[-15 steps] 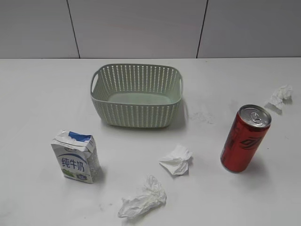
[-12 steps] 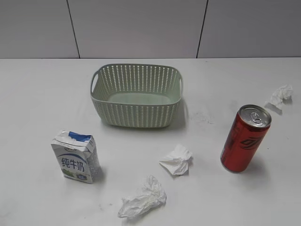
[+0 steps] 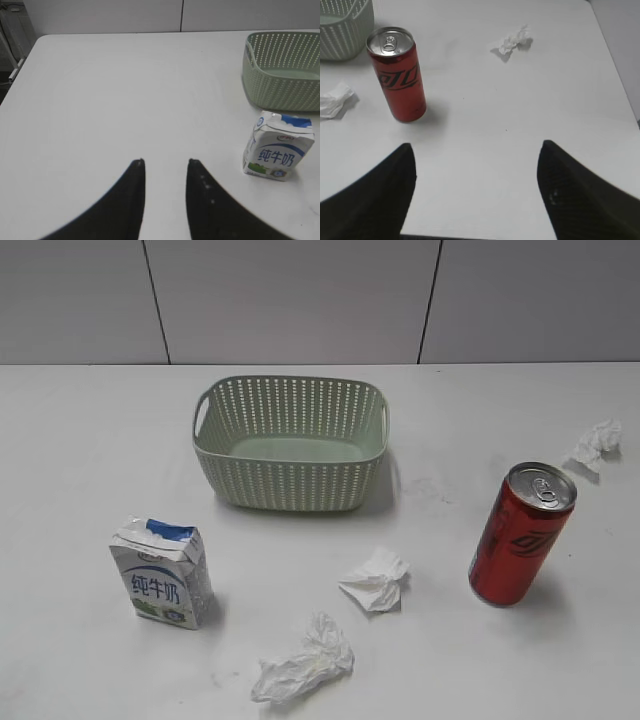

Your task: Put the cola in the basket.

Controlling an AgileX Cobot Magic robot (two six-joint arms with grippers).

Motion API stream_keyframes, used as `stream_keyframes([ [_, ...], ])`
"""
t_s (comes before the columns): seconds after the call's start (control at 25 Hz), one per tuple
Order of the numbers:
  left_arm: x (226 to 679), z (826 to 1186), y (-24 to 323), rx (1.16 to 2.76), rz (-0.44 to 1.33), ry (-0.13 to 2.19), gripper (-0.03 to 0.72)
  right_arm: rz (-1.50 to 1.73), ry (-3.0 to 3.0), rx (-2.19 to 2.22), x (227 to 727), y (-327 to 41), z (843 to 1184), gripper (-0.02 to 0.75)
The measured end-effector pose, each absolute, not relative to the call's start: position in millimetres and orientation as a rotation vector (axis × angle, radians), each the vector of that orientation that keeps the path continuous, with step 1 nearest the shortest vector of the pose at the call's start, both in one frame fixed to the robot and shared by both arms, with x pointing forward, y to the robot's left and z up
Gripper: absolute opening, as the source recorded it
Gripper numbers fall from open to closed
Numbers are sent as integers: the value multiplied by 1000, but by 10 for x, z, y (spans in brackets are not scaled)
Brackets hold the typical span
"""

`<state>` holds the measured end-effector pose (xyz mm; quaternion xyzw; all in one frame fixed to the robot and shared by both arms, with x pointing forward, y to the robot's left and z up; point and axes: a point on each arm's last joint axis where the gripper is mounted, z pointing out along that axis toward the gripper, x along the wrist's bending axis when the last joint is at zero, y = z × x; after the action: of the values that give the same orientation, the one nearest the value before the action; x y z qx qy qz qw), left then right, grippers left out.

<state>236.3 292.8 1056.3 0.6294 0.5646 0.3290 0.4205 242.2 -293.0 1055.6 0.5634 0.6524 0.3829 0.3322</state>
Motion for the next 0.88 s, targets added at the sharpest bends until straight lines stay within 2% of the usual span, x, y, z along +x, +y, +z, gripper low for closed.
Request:
stream_keyframes([
  [0.32,2363,10563,2928,1577,824,1415,230,893,1847,1615,2928,-2871,10838,571],
  [0.52,2363,10563,2928,1577,824,1415,230,956,1950,1758,3397,-2728,11048,571],
  [0.88,2363,10563,2928,1577,824,1415,230,971,2086,1853,4326,-2556,11016,571],
])
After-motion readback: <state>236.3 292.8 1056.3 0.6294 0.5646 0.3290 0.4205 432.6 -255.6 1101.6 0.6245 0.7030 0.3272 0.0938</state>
